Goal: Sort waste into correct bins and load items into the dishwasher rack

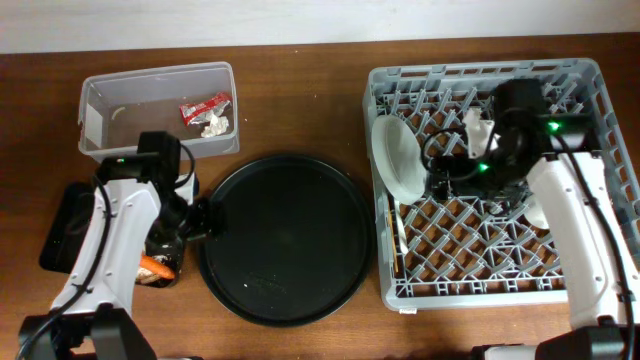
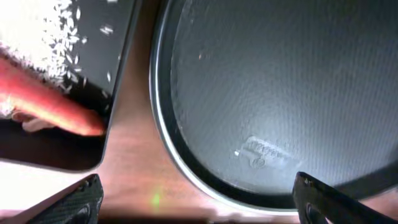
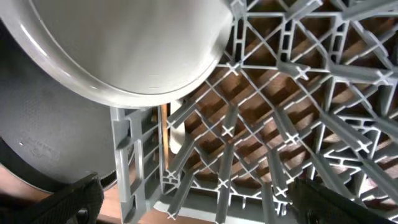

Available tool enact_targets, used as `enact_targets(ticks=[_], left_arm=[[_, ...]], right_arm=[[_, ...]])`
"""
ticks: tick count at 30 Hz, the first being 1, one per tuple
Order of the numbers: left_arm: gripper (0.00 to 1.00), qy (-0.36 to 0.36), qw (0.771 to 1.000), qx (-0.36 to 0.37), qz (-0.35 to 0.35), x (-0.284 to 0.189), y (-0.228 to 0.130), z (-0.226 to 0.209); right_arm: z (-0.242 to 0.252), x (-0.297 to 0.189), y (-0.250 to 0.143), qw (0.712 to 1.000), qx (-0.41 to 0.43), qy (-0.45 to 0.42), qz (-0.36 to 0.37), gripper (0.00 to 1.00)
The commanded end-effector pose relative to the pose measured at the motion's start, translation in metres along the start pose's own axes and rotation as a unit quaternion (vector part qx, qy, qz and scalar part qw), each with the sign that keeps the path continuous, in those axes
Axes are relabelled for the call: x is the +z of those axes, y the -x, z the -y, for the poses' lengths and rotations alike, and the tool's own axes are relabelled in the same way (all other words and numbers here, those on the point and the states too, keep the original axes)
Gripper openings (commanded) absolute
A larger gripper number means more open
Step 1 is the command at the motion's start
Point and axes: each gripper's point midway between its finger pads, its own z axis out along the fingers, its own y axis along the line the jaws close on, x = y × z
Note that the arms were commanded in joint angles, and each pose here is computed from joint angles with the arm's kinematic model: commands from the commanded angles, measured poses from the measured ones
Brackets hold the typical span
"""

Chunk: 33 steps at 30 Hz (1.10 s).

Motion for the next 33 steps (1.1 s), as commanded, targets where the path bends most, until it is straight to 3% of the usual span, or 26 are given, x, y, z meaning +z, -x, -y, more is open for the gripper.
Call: enact_targets(ticks=[1,4,9,12,15,20,33], left_arm=[[0.97,-0.002,0.999,0.019,0.032,-0.027,0.003,-0.01],[0.97,-0.013,0.994,0.026,0.101,-0.047,0.008,-0.007],[0.98,-0.032,0.967,0.053,0.247,-0.073,-0.006,-0.003],[0.99,-0.084,0.928,0.135,0.337,-0.087,-0.024,0.019],[0.99,-0.072,0.894,0.15,0.416,-0.107,-0.037,0.017],[0.99,-0.068,0.877,0.152,0.45,-0.12,-0.048,0.016],[0.99,-0.068,0.878,0.152,0.448,-0.119,-0.048,0.015]], right_arm=[[0.0,-0.003,-0.001,1.0,-0.003,0.0,-0.003,0.99],[0.002,-0.01,-0.005,1.0,-0.005,-0.01,0.005,0.99],[0.005,-0.03,-0.004,0.992,-0.015,-0.031,0.117,0.99],[0.005,-0.034,-0.018,0.98,-0.025,-0.029,0.196,0.99],[0.013,-0.037,-0.045,0.965,-0.028,-0.049,0.256,0.99],[0.016,-0.04,-0.074,0.959,-0.028,-0.059,0.275,0.99],[0.02,-0.023,-0.071,0.969,-0.022,-0.061,0.237,0.99]])
